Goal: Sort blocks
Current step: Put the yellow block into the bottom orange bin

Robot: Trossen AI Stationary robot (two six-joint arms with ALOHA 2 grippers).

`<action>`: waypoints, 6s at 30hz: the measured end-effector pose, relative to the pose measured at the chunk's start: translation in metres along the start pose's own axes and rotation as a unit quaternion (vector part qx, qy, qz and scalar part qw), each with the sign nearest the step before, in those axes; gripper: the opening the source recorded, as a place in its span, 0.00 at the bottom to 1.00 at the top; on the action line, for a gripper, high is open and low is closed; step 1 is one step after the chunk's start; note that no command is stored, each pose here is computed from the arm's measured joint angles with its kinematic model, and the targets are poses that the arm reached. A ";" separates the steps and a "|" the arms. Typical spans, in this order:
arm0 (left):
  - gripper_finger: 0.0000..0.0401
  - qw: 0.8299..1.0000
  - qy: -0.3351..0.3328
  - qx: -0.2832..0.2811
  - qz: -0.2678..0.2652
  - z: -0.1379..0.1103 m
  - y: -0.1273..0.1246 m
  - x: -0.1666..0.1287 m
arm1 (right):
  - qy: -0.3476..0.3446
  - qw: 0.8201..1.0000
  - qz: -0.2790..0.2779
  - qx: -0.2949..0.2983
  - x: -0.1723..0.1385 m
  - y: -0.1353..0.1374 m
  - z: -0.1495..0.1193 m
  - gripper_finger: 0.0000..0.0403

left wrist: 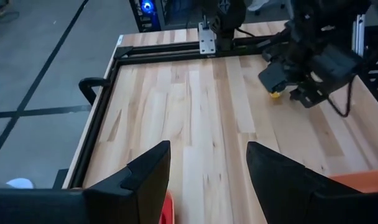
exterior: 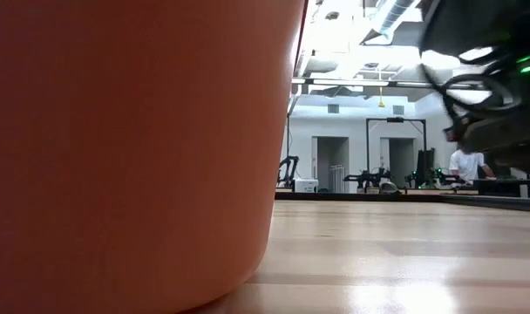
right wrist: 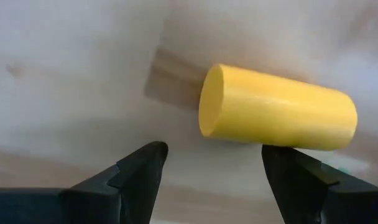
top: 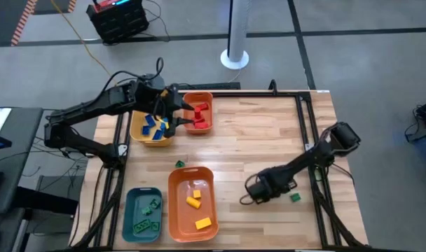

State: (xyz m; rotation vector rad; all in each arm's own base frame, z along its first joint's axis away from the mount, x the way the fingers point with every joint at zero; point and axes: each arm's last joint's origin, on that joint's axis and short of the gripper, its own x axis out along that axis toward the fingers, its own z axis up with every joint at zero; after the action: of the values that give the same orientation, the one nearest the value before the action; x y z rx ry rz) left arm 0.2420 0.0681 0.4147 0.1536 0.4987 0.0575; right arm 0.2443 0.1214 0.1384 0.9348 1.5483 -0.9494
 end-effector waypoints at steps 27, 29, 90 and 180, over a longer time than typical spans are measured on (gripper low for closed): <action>0.51 0.998 0.039 -0.048 0.021 -0.007 -0.002 -0.008 | -0.038 0.965 0.074 -0.247 -0.075 -0.049 0.063 0.71; 0.51 0.998 0.036 -0.047 0.024 -0.007 -0.001 -0.008 | -0.074 0.947 0.059 -0.308 -0.075 -0.047 0.048 0.71; 0.46 0.978 -0.066 -0.191 -0.051 -0.045 0.028 0.034 | -0.319 0.879 0.196 -0.295 -0.034 -0.061 0.080 0.26; 0.55 0.920 -0.305 -0.246 0.024 0.007 -0.036 0.153 | -0.640 0.618 0.432 -0.150 -0.187 -0.056 0.081 0.25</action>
State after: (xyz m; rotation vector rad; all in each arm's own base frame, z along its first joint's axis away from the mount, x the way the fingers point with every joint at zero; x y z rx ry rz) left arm 0.3804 0.0459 0.3431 -0.3082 -0.1532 0.1748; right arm 0.2501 0.0084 0.3167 0.3812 -0.0880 -0.3478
